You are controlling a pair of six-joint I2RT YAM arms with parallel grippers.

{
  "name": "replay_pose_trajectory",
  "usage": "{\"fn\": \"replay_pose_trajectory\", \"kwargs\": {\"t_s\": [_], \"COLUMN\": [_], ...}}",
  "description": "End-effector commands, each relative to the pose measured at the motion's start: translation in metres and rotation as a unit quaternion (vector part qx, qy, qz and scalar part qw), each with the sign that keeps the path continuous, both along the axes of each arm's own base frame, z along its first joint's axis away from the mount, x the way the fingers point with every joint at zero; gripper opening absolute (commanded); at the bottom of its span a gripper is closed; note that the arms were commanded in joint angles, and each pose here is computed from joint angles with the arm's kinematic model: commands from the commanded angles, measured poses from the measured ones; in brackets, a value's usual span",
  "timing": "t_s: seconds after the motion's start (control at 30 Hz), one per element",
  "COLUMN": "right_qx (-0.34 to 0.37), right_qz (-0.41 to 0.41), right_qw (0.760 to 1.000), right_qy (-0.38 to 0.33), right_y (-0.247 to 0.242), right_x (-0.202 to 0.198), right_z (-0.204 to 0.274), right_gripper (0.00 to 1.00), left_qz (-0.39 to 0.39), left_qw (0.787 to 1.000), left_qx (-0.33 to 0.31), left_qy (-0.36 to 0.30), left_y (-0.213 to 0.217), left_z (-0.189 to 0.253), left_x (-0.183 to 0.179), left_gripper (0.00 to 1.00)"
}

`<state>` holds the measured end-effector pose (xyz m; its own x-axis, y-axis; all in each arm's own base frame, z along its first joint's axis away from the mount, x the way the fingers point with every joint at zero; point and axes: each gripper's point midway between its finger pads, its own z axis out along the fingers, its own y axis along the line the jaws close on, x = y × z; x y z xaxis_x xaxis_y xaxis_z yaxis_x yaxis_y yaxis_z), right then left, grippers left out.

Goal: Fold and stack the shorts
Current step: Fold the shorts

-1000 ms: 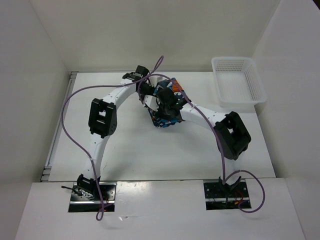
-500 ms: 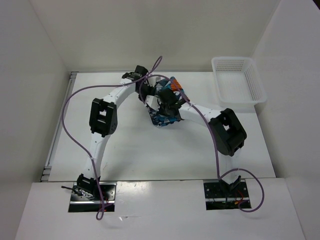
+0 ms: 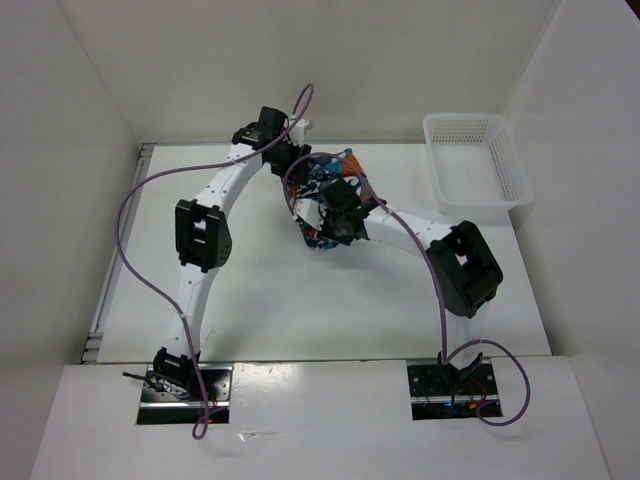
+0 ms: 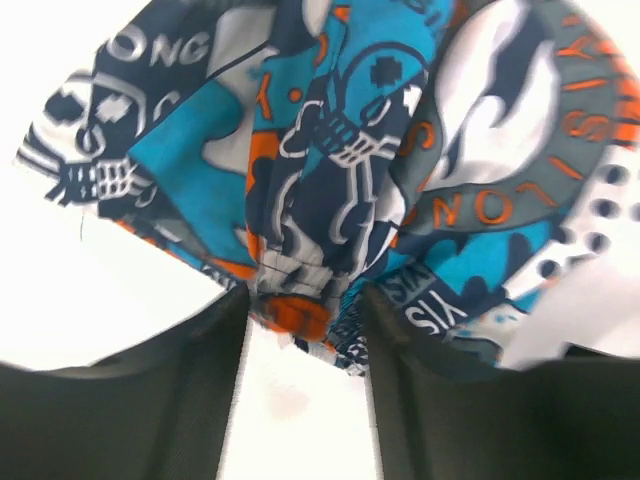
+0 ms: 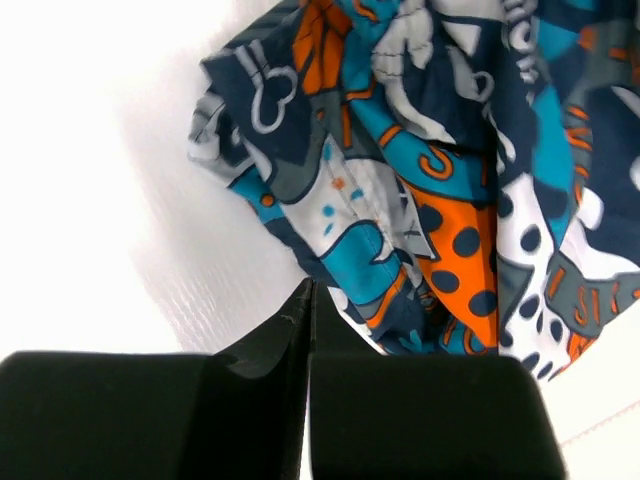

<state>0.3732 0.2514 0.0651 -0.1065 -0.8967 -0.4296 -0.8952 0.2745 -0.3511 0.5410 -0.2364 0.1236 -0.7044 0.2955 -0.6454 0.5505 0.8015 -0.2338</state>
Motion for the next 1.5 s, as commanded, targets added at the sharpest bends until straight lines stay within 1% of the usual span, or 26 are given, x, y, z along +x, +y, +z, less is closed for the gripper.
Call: {"fn": "replay_pose_trajectory", "kwargs": {"t_s": [0.0, 0.03, 0.1, 0.17, 0.23, 0.27, 0.3, 0.33, 0.43, 0.47, 0.53, 0.57, 0.6, 0.63, 0.67, 0.73, 0.77, 0.83, 0.87, 1.0, 1.07, 1.2, 1.27, 1.3, 1.43, 1.47], "right_qx": [0.062, 0.072, 0.109, 0.14, 0.162, 0.172, 0.173, 0.18, 0.187, 0.177, 0.172, 0.167, 0.168, 0.168, 0.168, 0.173, 0.173, 0.164, 0.158, 0.113, 0.103, 0.064, 0.058, 0.056, 0.047, 0.053], "right_qz": [-0.023, -0.032, -0.059, -0.09, -0.12, -0.14, -0.157, -0.171, -0.231, -0.243, -0.267, -0.276, -0.276, -0.276, -0.273, -0.262, -0.259, -0.259, -0.261, -0.258, -0.26, -0.251, -0.249, -0.24, -0.22, -0.212], "right_qw": [0.997, 0.995, 0.99, 0.981, 0.975, 0.97, 0.967, 0.963, 0.951, 0.95, 0.944, 0.943, 0.943, 0.943, 0.945, 0.948, 0.949, 0.951, 0.952, 0.959, 0.959, 0.964, 0.965, 0.968, 0.973, 0.975], "right_qy": [-0.049, -0.06, -0.075, -0.095, -0.091, -0.1, -0.101, -0.101, -0.09, -0.086, -0.084, -0.074, -0.075, -0.075, -0.069, -0.05, -0.044, -0.026, -0.017, 0.028, 0.041, 0.053, 0.049, 0.049, 0.05, 0.049], "right_y": [0.016, 0.017, 0.023, 0.016, 0.008, -0.004, -0.012, -0.019, -0.049, -0.057, -0.073, -0.076, -0.074, -0.073, -0.07, -0.061, -0.059, -0.059, -0.061, -0.075, -0.08, -0.098, -0.102, -0.098, -0.092, -0.086], "right_x": [0.018, 0.022, 0.035, 0.053, 0.061, 0.072, 0.077, 0.081, 0.098, 0.102, 0.111, 0.116, 0.12, 0.123, 0.125, 0.128, 0.128, 0.124, 0.119, 0.086, 0.074, 0.046, 0.042, 0.038, 0.028, 0.026], "right_z": [0.056, 0.068, 0.093, 0.12, 0.125, 0.133, 0.133, 0.13, 0.111, 0.099, 0.088, 0.073, 0.07, 0.068, 0.063, 0.049, 0.046, 0.028, 0.021, -0.019, -0.03, -0.044, -0.043, -0.042, -0.037, -0.033], "right_gripper": [0.0, 0.0, 0.09, 0.17, 0.26, 0.31, 0.46, 0.54, 0.6, 0.6, 0.54, 0.5, 0.39, 0.34, 0.31, 0.27, 0.26, 0.21, 0.19, 0.16, 0.13, 0.13, 0.13, 0.13, 0.11, 0.11], "left_qz": [0.016, 0.02, 0.027, 0.032, 0.033, 0.034, 0.023, 0.018, -0.007, -0.015, -0.024, -0.029, -0.034, -0.035, -0.035, -0.032, -0.023, -0.02, -0.008, 0.025, 0.047, 0.077, 0.088, 0.092, 0.084, 0.08], "left_qw": [0.999, 0.999, 0.999, 0.999, 0.997, 0.996, 0.995, 0.995, 0.994, 0.994, 0.995, 0.995, 0.996, 0.996, 0.996, 0.996, 0.996, 0.997, 0.997, 0.996, 0.994, 0.989, 0.988, 0.987, 0.99, 0.992], "left_qx": [0.03, 0.035, 0.038, 0.031, 0.019, 0.012, 0.008, 0.005, -0.003, 0.0, 0.01, 0.011, 0.014, 0.016, 0.017, 0.022, 0.026, 0.033, 0.036, 0.072, 0.085, 0.119, 0.123, 0.126, 0.107, 0.097], "left_qy": [0.024, 0.022, 0.003, -0.032, -0.066, -0.084, -0.093, -0.1, -0.113, -0.105, -0.096, -0.092, -0.087, -0.081, -0.08, -0.076, -0.077, -0.062, -0.068, -0.047, -0.044, -0.031, -0.032, -0.027, -0.027, -0.034], "left_y": [0.01, 0.013, 0.015, 0.016, 0.015, 0.016, 0.003, -0.002, -0.026, -0.033, -0.046, -0.051, -0.056, -0.057, -0.058, -0.06, -0.055, -0.053, -0.046, -0.023, -0.004, 0.021, 0.03, 0.037, 0.034, 0.031], "left_z": [-0.032, -0.033, -0.018, 0.015, 0.044, 0.067, 0.077, 0.086, 0.102, 0.094, 0.073, 0.067, 0.056, 0.05, 0.044, 0.031, 0.026, 0.001, 0.0, -0.047, -0.059, -0.093, -0.097, -0.104, -0.096, -0.08], "left_x": [0.002, 0.003, 0.007, 0.011, 0.015, 0.012, 0.006, 0.002, -0.02, -0.025, -0.034, -0.037, -0.038, -0.037, -0.035, -0.026, -0.019, -0.01, 0.001, 0.018, 0.028, 0.038, 0.045, 0.046, 0.048, 0.049], "left_gripper": [0.59, 0.63, 0.7, 0.77, 0.82, 0.91, 0.91, 0.92, 0.92, 0.92, 0.9, 0.88, 0.85, 0.76, 0.72, 0.64, 0.56, 0.49, 0.48, 0.46, 0.46, 0.47, 0.5, 0.54, 0.6, 0.6]}}
